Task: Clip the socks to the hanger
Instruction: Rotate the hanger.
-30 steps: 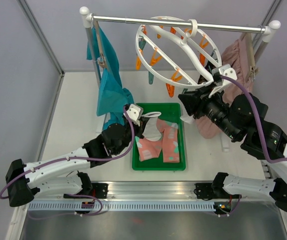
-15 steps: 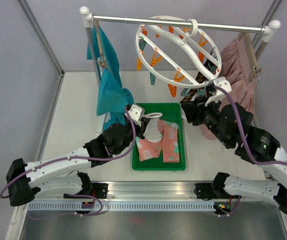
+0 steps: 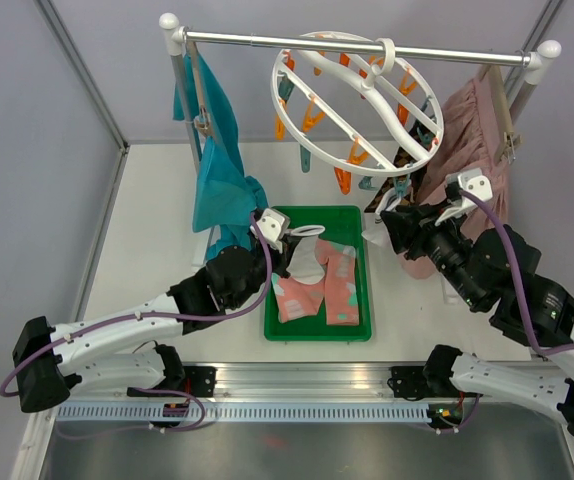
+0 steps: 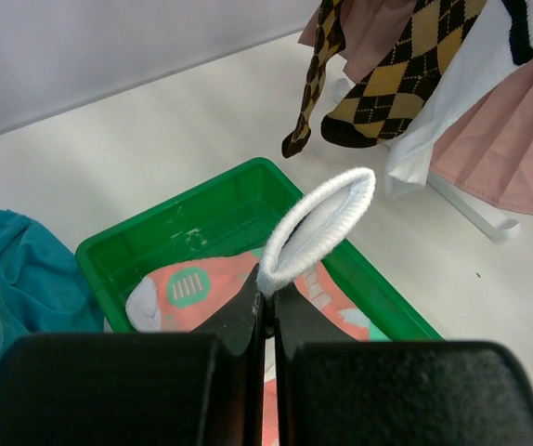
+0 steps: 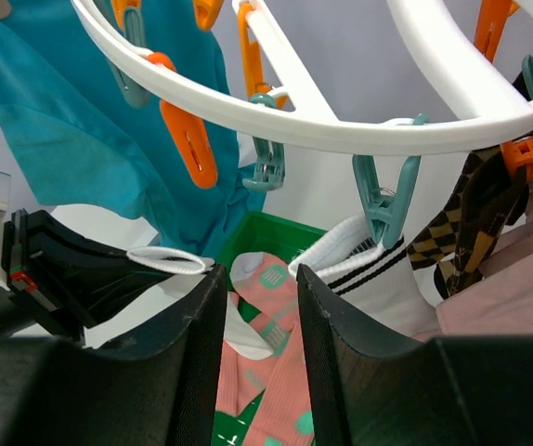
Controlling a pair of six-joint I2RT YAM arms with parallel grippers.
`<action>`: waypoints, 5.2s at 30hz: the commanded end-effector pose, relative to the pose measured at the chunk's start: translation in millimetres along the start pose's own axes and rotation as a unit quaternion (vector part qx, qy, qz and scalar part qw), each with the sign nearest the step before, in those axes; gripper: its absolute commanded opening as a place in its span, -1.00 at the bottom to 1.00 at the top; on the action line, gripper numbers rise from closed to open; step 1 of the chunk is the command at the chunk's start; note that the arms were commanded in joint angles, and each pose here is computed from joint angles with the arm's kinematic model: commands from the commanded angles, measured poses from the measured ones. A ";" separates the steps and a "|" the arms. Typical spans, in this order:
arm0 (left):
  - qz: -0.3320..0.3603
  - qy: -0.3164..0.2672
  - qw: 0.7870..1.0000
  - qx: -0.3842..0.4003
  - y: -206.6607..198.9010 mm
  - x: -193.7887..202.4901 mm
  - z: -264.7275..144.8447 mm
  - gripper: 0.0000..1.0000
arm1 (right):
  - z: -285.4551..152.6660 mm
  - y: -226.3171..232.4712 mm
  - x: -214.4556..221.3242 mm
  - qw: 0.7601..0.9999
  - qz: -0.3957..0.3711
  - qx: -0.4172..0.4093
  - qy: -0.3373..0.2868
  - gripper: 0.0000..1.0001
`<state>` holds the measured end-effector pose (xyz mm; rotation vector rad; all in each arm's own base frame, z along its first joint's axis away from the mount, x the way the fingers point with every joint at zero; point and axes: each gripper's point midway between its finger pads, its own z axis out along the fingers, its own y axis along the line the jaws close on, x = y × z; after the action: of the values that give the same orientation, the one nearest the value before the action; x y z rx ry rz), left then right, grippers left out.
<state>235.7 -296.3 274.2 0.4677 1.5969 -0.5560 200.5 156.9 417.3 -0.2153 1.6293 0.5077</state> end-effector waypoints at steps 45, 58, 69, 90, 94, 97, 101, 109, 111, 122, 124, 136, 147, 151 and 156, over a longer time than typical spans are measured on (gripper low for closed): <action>-0.029 -0.038 0.999 0.016 -5.1 -25.5 -3.4 -0.95 | 39.9 30.8 -3.1 0.994 -0.050 -0.052 -0.082 -0.32; -0.030 -0.040 0.999 0.021 -6.9 -26.9 -3.5 -0.95 | 47.8 31.8 -3.5 0.993 -0.058 -0.052 -0.083 -0.31; -0.031 -0.042 0.998 0.021 -6.7 -27.6 -3.3 -0.95 | 55.5 24.9 -1.1 0.994 -0.052 -0.050 -0.080 -0.31; -0.032 -0.044 0.998 0.022 -7.2 -27.3 -3.5 -0.95 | 28.6 17.6 -7.5 0.994 -0.023 -0.070 -0.086 -0.38; -0.033 -0.046 0.998 0.025 -8.5 -28.7 -3.6 -0.95 | 26.0 20.2 -8.8 0.993 -0.021 -0.078 -0.084 -0.40; -0.033 -0.045 0.998 0.024 -7.9 -28.0 -3.5 -0.95 | 26.5 22.2 -8.0 0.993 -0.021 -0.082 -0.078 -0.43; -0.033 -0.046 0.998 0.025 -8.4 -28.5 -3.9 -0.95 | 28.2 19.7 -6.9 0.994 -0.024 -0.073 -0.073 -0.47; -0.031 -0.046 0.998 0.024 -7.9 -28.1 -3.9 -0.95 | 22.7 12.9 -2.0 0.995 -0.031 -0.064 -0.065 -0.54; -0.031 -0.046 0.998 0.023 -7.1 -27.9 -4.2 -0.95 | 20.4 7.2 -1.5 0.996 -0.032 -0.051 -0.063 -0.54; -0.033 -0.047 0.998 0.024 -7.7 -28.0 -4.4 -0.95 | 36.2 2.8 8.5 0.997 -0.044 -0.029 -0.061 -0.58; -0.032 -0.046 0.998 0.024 -7.6 -26.9 -4.4 -0.95 | 41.0 1.7 9.8 0.997 -0.048 -0.022 -0.059 -0.57; -0.030 -0.047 0.998 0.021 -5.8 -27.6 -5.6 -0.95 | 52.8 -1.3 7.6 0.996 -0.053 -0.002 -0.071 -0.54; -0.029 -0.048 0.998 0.020 -4.9 -28.3 -6.0 -0.95 | 40.8 -4.5 9.1 0.997 -0.052 -0.007 -0.064 -0.52; -0.028 -0.046 0.998 0.021 -5.2 -26.4 -6.2 -0.95 | 31.3 -7.5 5.3 0.997 -0.048 -0.006 -0.065 -0.52; -0.030 -0.047 0.998 0.022 -5.4 -27.1 -6.0 -0.95 | 29.0 -13.8 5.0 0.997 -0.046 0.009 -0.064 -0.58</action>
<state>231.4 -297.1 287.5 0.4600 1.5552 -0.6031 230.6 164.4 404.8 -0.2680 1.4895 0.4425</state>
